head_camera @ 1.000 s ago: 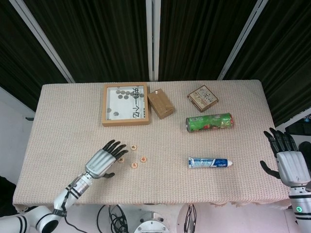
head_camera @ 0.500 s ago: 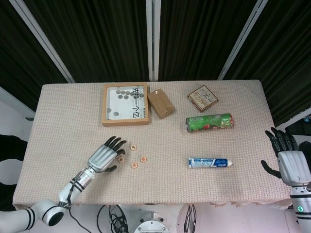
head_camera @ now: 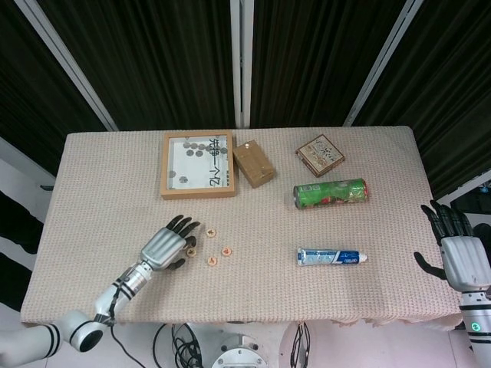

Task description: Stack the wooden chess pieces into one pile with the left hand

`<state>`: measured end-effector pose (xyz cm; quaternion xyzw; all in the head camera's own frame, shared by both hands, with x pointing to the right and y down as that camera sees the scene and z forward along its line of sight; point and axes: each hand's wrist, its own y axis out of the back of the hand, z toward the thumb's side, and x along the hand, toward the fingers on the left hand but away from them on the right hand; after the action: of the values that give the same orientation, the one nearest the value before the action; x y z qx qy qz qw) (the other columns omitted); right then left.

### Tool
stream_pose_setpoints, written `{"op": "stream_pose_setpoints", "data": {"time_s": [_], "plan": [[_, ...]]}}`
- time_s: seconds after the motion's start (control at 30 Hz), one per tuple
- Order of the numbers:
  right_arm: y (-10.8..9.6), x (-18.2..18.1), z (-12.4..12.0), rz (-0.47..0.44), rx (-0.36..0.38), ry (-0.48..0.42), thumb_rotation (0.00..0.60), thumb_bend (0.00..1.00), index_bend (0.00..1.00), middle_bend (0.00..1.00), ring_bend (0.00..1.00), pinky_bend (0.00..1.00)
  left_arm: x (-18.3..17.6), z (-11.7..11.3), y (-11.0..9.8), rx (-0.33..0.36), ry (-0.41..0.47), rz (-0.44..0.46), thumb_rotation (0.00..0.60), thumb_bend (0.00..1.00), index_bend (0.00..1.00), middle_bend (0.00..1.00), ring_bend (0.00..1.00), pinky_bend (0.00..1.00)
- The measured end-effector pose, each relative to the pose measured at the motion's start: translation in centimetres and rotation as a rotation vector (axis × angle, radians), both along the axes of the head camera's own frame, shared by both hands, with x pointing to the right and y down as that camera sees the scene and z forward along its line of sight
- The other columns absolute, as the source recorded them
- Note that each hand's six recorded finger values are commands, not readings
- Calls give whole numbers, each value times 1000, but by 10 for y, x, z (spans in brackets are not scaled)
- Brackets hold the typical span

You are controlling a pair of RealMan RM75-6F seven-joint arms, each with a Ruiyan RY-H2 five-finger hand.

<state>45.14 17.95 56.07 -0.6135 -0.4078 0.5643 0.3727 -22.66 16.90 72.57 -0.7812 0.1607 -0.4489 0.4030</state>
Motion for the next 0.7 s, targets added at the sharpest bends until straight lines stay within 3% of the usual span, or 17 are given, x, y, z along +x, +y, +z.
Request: {"op": "stream_pose_setpoints", "data": {"time_s": [0.7], "plan": [[0, 1, 1, 2, -10, 6, 600, 207, 0, 0, 0, 0, 6, 8, -2, -17, 20, 3, 600, 281, 456, 76, 0, 0]]}}
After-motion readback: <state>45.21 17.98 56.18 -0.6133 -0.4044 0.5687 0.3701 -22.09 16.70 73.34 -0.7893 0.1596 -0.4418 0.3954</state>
